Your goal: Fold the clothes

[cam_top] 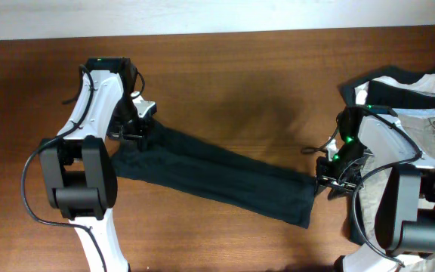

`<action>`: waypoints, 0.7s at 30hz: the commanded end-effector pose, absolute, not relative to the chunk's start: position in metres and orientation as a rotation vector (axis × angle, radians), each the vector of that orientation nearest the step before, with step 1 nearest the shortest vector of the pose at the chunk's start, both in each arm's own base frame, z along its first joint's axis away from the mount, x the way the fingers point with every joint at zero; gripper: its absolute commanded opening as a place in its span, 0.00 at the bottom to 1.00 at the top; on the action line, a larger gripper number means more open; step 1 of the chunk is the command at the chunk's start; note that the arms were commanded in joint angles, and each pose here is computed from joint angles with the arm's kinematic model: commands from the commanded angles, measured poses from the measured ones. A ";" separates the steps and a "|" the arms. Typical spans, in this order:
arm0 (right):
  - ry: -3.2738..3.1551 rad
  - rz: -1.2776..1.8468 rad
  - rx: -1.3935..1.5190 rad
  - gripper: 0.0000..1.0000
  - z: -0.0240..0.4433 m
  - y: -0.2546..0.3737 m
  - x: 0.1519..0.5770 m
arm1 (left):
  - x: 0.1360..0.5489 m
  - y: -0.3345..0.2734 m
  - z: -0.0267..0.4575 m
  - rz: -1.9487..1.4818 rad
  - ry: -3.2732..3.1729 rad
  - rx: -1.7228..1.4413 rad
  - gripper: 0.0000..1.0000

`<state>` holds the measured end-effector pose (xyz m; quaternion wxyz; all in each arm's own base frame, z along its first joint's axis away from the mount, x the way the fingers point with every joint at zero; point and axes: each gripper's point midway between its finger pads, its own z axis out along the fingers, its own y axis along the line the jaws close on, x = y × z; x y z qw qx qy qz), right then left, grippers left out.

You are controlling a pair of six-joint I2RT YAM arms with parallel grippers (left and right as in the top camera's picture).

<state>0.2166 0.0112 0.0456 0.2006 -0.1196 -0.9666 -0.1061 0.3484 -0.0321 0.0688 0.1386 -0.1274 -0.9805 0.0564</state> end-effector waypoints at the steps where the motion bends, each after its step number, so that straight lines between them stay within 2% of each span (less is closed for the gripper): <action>1: -2.792 -0.368 -0.348 0.39 0.044 0.016 0.236 | 0.354 -0.029 0.082 0.143 -2.885 -0.364 0.00; 4: -2.838 -0.378 -0.344 0.39 0.038 0.015 0.245 | 0.355 -0.029 0.082 0.143 -2.886 -0.364 0.01; 7: -2.803 -0.417 -0.351 0.28 0.026 0.022 0.233 | 0.356 -0.029 0.082 0.142 -2.890 -0.365 0.00; 9: -2.780 -0.484 -0.351 0.08 0.024 0.030 0.228 | 0.355 -0.029 0.082 0.142 -2.888 -0.364 0.00; 10: -2.770 -0.484 -0.354 0.04 0.025 0.031 0.226 | 0.355 -0.029 0.082 0.143 -2.885 -0.364 0.01; 19: -2.594 -0.421 -0.360 0.04 0.048 0.031 0.181 | 0.333 -0.013 0.088 0.014 -2.794 -0.281 0.00; 20: -2.592 -0.422 -0.360 0.04 0.047 0.032 0.181 | 0.332 -0.013 0.088 0.014 -2.793 -0.281 0.01; 21: -2.592 -0.422 -0.360 0.04 0.047 0.032 0.181 | 0.332 -0.013 0.088 0.014 -2.792 -0.281 0.06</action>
